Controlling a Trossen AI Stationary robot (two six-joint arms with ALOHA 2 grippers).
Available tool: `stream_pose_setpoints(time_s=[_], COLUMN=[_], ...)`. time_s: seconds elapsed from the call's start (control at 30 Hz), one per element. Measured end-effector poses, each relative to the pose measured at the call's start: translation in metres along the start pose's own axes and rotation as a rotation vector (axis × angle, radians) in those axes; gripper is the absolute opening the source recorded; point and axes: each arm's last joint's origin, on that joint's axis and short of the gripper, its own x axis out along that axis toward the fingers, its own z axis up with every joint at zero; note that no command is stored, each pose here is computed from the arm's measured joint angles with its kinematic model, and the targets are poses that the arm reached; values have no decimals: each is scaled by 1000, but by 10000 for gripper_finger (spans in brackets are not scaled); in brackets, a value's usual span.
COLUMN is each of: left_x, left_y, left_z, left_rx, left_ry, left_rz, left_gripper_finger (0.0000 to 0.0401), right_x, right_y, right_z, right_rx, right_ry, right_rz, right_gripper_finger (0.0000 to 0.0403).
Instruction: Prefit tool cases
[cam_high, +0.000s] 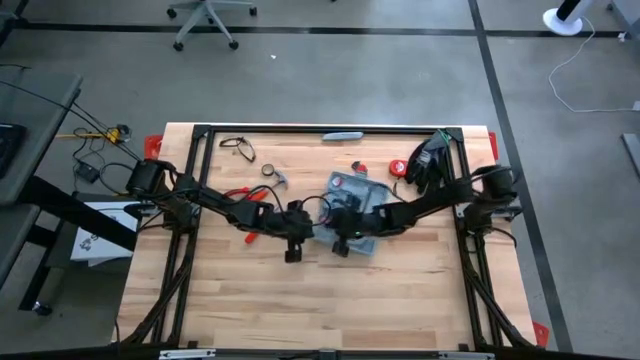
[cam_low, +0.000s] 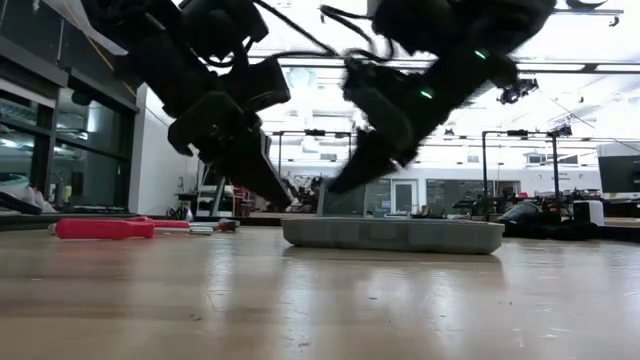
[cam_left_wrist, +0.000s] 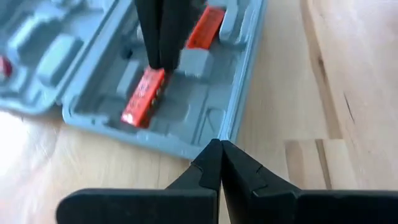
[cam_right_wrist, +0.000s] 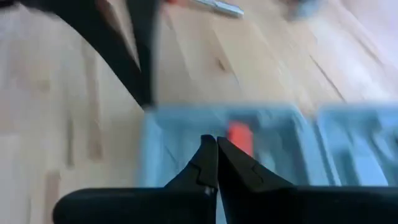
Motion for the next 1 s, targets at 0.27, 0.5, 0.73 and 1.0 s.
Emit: stream_pose_setpoints(time_s=[0.27,0.5,0.73,1.0], left_x=[-2,-3,14,45], left_y=[25,67,79,79], left_z=[31,46,38,44], left_rx=[186,219,209,215], left_ry=[-71,-58,25,129], left_rz=[63,-50,-142,-204], left_gripper_finger=[10,84,162,195], right_x=[-40,-50,-50,-50], right_y=[-34,-42,-42,-42], right_z=[-47,-63,-62,-62], right_rx=[218,260,240,229], right_ry=[-192,-223,-232,-229], right_rz=[60,73,76,72], right_gripper_finger=[0,0,0,0])
